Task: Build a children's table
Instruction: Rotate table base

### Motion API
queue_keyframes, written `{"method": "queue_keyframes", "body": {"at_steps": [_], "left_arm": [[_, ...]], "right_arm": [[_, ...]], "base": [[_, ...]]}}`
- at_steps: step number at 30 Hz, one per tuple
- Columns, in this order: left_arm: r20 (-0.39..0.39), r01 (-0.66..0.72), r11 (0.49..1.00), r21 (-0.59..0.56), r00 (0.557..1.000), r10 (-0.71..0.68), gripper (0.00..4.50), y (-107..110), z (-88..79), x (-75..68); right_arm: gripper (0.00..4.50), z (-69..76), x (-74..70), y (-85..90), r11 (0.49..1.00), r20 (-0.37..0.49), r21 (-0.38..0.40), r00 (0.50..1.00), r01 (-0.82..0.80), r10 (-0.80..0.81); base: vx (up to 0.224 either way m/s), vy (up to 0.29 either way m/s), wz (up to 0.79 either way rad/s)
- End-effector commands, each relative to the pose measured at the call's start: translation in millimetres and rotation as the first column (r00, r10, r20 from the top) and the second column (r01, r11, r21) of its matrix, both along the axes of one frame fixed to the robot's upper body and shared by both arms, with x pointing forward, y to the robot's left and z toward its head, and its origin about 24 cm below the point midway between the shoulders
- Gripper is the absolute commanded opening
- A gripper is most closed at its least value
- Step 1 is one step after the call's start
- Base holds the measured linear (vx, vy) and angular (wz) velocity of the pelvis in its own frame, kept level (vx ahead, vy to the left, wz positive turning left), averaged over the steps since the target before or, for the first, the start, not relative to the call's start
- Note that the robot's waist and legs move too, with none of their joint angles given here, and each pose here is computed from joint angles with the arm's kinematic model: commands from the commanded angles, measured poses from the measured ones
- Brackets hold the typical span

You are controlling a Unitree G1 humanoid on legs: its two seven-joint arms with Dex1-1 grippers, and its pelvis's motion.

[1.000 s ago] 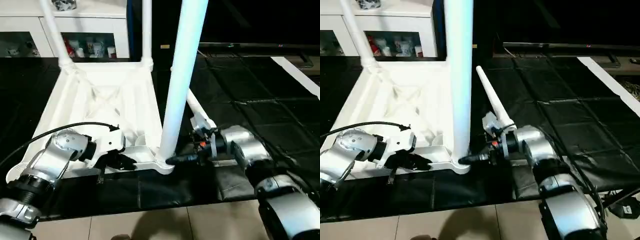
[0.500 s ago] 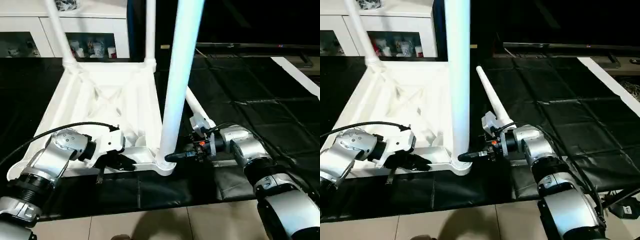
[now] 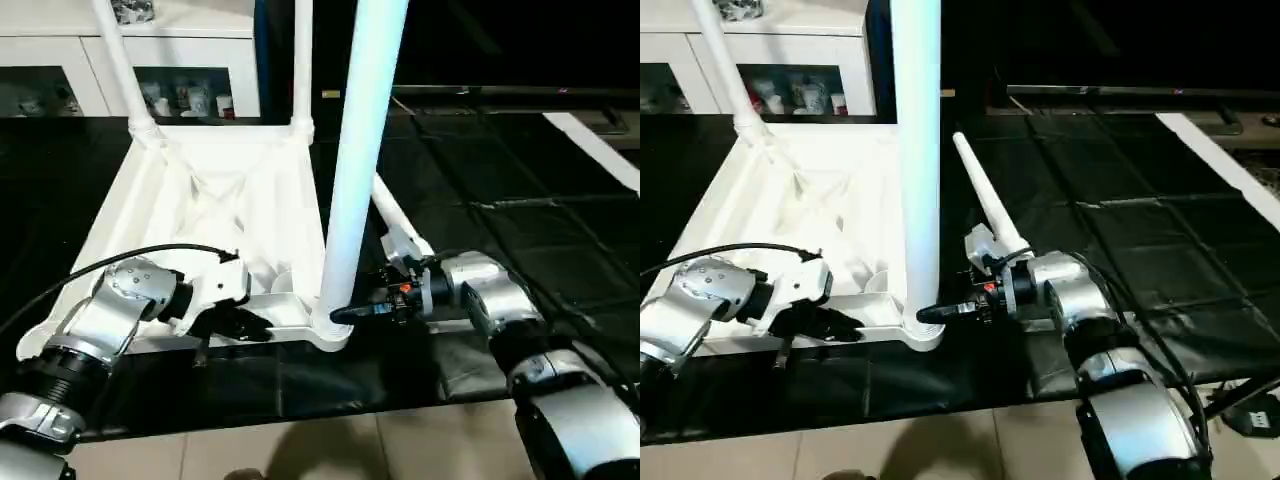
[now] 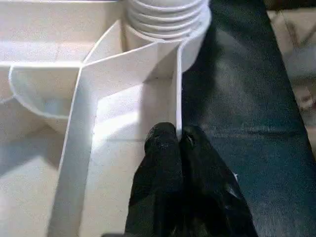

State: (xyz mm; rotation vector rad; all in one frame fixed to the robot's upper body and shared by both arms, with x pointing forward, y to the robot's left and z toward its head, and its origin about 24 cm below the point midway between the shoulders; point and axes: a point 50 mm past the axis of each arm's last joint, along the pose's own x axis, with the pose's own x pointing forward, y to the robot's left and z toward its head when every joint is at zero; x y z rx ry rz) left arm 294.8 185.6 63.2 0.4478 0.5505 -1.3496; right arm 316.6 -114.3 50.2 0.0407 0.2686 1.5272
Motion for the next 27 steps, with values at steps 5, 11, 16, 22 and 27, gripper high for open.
{"method": "queue_keyframes", "body": {"at_steps": [5, 11, 16, 22, 27], "left_arm": [[0.028, -0.304, 0.943, -0.135, 0.950, 0.310, 0.00, -12.5, 7.5, 7.4], [0.026, -0.456, 0.874, -0.171, 0.884, 0.466, 0.00, -37.8, 6.3, 1.9], [0.057, -0.524, 0.829, -0.196, 0.837, 0.544, 0.00, -66.6, 13.3, 11.0], [0.120, -0.531, 0.831, -0.165, 0.826, 0.551, 0.00, -66.3, 17.8, 18.0], [0.136, -0.552, 0.823, -0.133, 0.812, 0.567, 0.00, -55.7, 15.2, 19.5]], "right_arm": [[1.96, -34.6, -13.9, 15.7, 0.973, -0.102, 0.005, 0.968, 0.232, -0.230], [1.96, -43.8, -6.0, 51.8, 0.872, -0.200, -0.005, 0.854, 0.490, -0.481], [1.96, -35.8, 14.8, 85.4, 0.717, -0.226, -0.114, 0.684, 0.688, -0.693], [1.96, -30.1, 18.7, 92.8, 0.688, -0.230, -0.106, 0.655, 0.718, -0.719], [2.76, -33.6, 17.9, 85.5, 0.683, -0.201, -0.099, 0.658, 0.724, -0.726]], "base": [[0.000, 0.000, 0.00], [0.000, 0.000, 0.00], [0.000, 0.000, 0.00], [0.000, 0.000, 0.00], [0.000, 0.000, 0.00]]}}
